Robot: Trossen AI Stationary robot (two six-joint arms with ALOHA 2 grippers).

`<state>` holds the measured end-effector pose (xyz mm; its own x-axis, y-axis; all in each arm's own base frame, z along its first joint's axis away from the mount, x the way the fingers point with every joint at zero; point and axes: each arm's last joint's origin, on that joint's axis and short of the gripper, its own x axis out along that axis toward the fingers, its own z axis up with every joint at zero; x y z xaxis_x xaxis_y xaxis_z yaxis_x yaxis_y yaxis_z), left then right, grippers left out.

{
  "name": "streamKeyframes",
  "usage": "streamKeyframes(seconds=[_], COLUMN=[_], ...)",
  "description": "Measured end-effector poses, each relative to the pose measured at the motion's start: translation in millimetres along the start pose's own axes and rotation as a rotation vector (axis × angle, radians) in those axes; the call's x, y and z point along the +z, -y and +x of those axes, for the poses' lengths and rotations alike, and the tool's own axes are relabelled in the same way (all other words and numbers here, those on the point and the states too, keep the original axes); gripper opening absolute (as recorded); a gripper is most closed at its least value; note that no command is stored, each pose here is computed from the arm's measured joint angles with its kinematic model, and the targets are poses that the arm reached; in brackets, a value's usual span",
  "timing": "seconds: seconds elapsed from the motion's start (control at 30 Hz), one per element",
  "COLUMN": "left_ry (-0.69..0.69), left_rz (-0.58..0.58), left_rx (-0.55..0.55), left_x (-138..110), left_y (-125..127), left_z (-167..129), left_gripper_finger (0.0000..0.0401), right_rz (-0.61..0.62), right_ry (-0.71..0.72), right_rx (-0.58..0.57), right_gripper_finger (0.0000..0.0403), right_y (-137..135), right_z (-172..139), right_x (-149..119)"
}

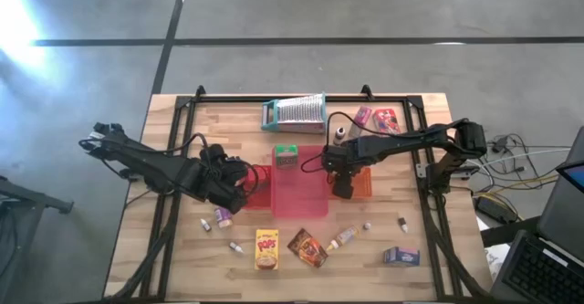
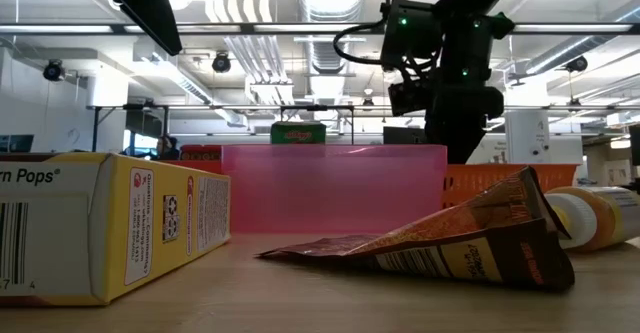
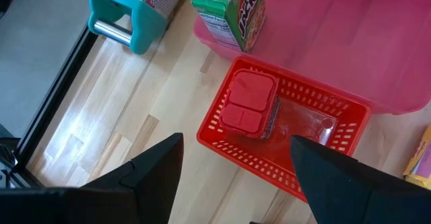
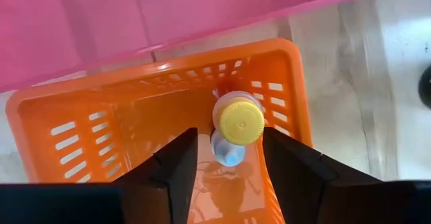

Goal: Pick & Place Kitchen Items
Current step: Put the purple cereal box into the pink bin

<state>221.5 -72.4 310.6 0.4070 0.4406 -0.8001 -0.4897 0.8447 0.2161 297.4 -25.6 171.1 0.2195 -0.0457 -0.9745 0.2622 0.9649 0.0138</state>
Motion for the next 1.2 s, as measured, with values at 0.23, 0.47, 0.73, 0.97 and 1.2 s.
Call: streamKeyframes(seconds=[0.23, 0.47, 0.73, 0.97, 1.2], left_ry=[0.000, 0.000, 0.000, 0.000, 0.000], left_rz=[0.000, 0.000, 0.000, 0.000, -0.001], left_rx=[0.000, 0.000, 0.000, 0.000, 0.000], left_x=[0.0, 0.0, 0.0, 0.0, 0.1], left_y=[0.0, 0.0, 0.0, 0.0, 0.0], left_z=[0.0, 0.0, 0.0, 0.0, 0.0], left_gripper_finger=[0.0276, 0.0276, 0.0276, 0.0276, 0.0276], right_rz=[-0.011, -0.025, -0.021, -0.034, -0.001], right_ry=[0.007, 0.069, 0.215, 0.342, 0.380], right_rx=[0.003, 0.020, 0.075, 0.137, 0.074], right_gripper_finger=[0.0160, 0.0129, 0.0107, 0.0082, 0.0048], right_y=[-2.8, -7.3, -20.4, -32.7, -31.6], right_z=[-4.1, -23.2, -67.8, -107.4, -127.9], right_x=[-1.1, -3.4, -14.7, -33.0, -53.8])
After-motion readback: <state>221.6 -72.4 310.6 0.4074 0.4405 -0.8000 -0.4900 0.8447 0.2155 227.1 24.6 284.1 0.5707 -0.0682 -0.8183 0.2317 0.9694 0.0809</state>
